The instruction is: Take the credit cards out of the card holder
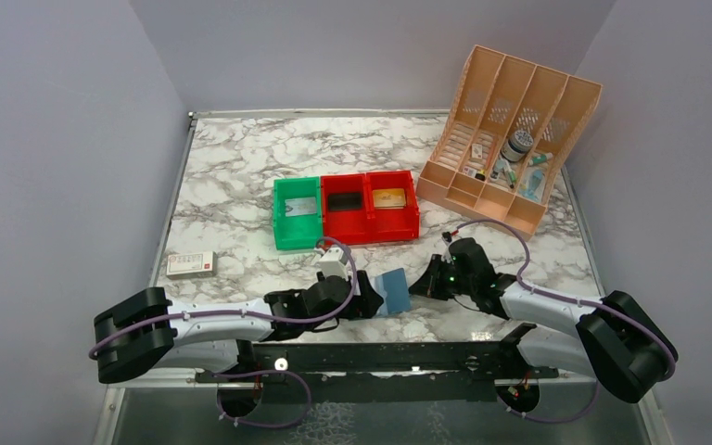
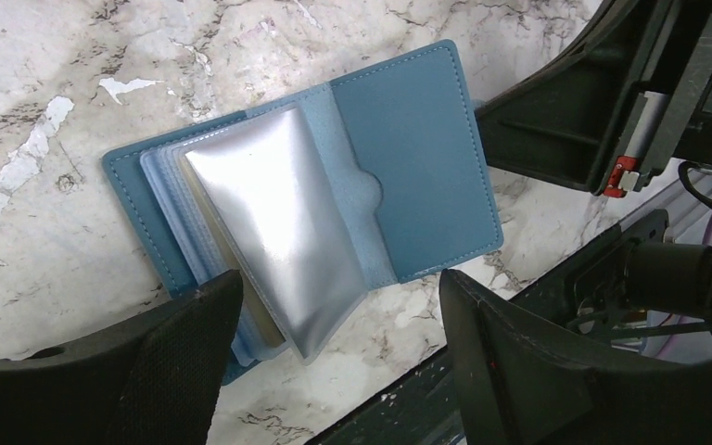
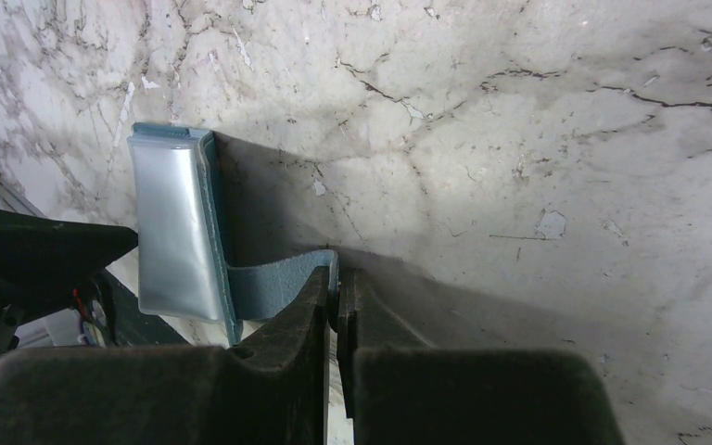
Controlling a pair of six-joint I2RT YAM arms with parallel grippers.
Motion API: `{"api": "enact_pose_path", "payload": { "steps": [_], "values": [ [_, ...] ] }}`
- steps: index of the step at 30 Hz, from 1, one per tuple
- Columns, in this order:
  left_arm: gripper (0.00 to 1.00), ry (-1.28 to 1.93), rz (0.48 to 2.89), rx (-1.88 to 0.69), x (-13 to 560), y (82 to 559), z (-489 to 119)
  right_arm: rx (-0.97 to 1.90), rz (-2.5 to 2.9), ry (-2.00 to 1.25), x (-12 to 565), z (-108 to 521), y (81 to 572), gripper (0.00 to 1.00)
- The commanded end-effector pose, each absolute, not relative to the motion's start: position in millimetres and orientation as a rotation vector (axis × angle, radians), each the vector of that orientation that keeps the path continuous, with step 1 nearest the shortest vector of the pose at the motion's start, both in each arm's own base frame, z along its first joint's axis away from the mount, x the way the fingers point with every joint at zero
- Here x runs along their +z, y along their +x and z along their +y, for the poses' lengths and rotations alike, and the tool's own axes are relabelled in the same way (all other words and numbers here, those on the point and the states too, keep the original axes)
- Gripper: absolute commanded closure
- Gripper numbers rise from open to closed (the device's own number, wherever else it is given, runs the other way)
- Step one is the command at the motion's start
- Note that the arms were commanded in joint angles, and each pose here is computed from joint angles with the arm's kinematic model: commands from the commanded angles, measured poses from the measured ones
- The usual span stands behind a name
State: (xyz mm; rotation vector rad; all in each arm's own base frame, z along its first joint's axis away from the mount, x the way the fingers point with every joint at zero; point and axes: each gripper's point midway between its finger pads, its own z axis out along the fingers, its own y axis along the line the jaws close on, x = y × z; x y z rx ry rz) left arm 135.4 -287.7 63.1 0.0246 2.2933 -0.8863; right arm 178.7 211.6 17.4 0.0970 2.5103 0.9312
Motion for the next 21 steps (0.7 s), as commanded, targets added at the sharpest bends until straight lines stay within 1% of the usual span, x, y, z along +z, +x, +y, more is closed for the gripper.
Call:
{"api": "enact_pose_path", "payload": {
  "steps": [1,8,12,17,21],
  "values": [
    [0.22,-0.014,2.297,-0.916,61.5,134.0,-290.4,0.918,2.535,0.078,9.2,208.2,171.9,0.96],
    [0.22,-0.026,2.284,-0.931,62.5,133.5,-287.8,0.921,2.534,0.079,10.2,208.3,171.7,0.96],
    [0.29,-0.006,2.256,-1.019,68.4,130.2,-299.3,0.946,2.524,0.061,13.5,211.1,171.0,0.96],
    [0.33,0.051,2.266,-1.032,68.8,128.8,-316.3,0.957,2.522,0.045,16.0,212.9,170.9,0.96],
    [0.34,0.096,2.206,-1.091,88.8,129.5,-336.0,0.959,2.525,0.039,15.2,212.4,169.2,0.95]
  ]
}}
